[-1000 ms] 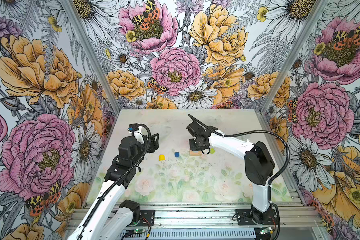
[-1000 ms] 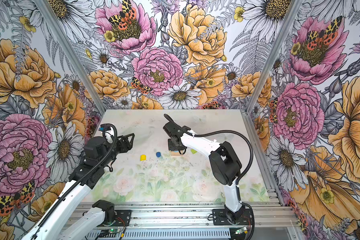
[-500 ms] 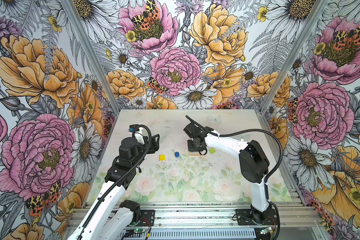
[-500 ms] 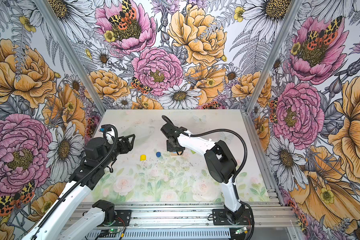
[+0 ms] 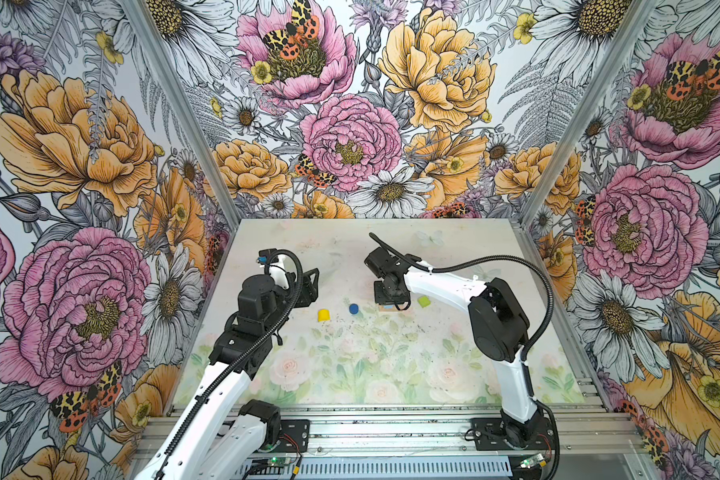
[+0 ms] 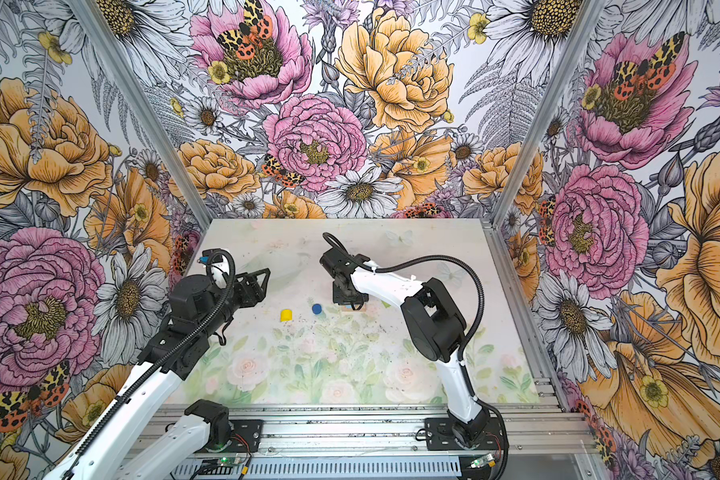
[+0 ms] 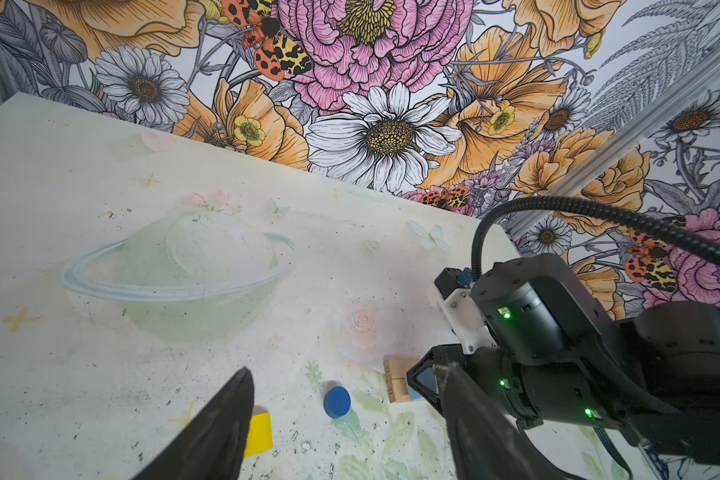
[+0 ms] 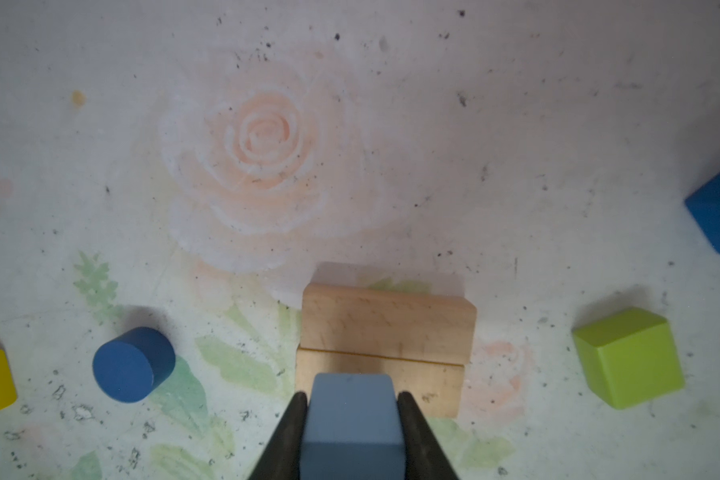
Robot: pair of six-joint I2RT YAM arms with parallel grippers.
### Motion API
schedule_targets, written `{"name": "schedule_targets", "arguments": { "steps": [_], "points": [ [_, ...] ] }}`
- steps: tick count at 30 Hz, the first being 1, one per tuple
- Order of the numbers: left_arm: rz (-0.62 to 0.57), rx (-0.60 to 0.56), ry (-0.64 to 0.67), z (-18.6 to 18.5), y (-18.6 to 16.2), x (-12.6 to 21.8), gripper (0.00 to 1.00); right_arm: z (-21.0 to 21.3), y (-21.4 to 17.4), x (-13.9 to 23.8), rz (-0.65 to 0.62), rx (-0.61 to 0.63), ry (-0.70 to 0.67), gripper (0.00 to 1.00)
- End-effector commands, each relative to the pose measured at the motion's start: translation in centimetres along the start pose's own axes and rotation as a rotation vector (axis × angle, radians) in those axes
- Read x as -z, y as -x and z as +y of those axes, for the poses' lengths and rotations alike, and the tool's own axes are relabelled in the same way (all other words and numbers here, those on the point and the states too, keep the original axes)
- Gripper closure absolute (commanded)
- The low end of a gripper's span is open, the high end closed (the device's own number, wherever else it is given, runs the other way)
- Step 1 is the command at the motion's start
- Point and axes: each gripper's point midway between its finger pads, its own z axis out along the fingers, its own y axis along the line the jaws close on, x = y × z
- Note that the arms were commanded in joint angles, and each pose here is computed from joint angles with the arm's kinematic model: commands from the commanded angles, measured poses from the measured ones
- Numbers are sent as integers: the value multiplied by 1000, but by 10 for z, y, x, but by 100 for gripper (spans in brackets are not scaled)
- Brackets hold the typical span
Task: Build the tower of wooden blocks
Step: 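Carry the light-blue cube with the right gripper above the wooden blocks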
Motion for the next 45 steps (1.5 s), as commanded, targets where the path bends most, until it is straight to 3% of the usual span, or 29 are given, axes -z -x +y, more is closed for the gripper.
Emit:
{"name": "schedule_targets", "arguments": {
  "steps": [1,45],
  "points": [
    [-11,-28,0,0,0,2,27,3,7,1,-17,-19,-10,100],
    [-15,-30,-5,-1,-1,3,26,2,8,-8,0,-18,-41,100]
  ]
}}
